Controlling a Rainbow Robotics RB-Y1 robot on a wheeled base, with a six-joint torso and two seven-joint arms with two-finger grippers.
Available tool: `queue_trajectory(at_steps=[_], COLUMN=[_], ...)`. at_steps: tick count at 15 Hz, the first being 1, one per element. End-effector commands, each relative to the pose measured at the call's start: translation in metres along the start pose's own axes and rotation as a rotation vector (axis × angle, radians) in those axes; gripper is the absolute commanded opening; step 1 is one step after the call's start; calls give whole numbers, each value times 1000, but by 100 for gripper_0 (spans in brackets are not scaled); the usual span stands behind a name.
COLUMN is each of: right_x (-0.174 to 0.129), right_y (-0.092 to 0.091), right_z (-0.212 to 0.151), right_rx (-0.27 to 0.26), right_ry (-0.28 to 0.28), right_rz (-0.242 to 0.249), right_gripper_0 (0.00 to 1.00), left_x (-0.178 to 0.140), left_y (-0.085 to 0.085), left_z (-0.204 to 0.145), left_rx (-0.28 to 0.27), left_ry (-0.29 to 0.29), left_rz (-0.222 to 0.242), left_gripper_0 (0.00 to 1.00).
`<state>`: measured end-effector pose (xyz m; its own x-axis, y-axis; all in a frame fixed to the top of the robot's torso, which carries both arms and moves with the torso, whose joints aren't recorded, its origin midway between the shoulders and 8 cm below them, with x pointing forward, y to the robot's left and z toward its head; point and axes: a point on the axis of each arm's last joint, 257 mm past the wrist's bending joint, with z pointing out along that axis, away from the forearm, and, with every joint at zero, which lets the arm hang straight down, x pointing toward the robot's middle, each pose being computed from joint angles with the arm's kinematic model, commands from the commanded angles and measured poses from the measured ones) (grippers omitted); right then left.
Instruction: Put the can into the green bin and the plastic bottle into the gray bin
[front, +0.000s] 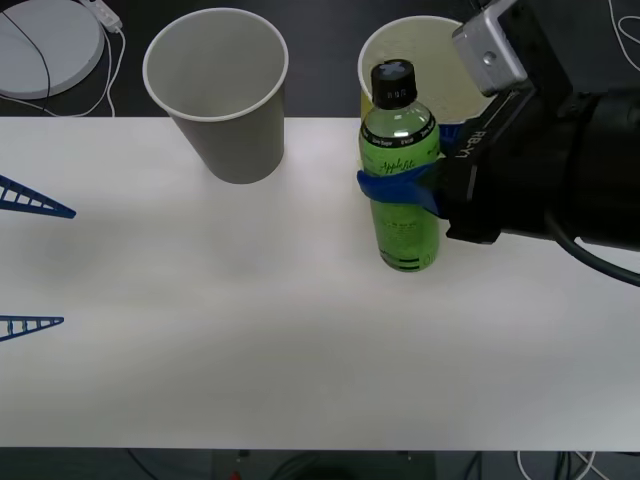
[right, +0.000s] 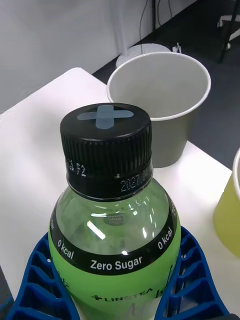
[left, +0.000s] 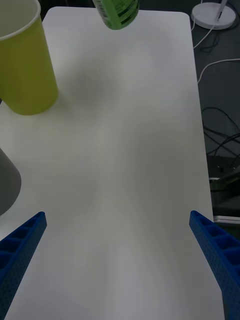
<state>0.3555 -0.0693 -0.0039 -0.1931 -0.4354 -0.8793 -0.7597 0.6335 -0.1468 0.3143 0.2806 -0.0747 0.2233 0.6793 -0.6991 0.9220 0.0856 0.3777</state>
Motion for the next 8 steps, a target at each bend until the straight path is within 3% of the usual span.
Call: queue_trajectory(at_steps=[1,6,8], right_x=[-7,-24,-35], right_y=[-2,-20,-26], right_z=[10,35,48], right_rx=[7,31,33], right_ry=[17,59,79], right_rz=[3,14,40], right_gripper_0=[0,0,0], left_x=[0,0,0], left_y=[0,0,0], left_z=[0,0,0], left_rx=[0,0,0], left_ry=[0,0,0], left_rz=[0,0,0], left_gripper_0=[100,100,100])
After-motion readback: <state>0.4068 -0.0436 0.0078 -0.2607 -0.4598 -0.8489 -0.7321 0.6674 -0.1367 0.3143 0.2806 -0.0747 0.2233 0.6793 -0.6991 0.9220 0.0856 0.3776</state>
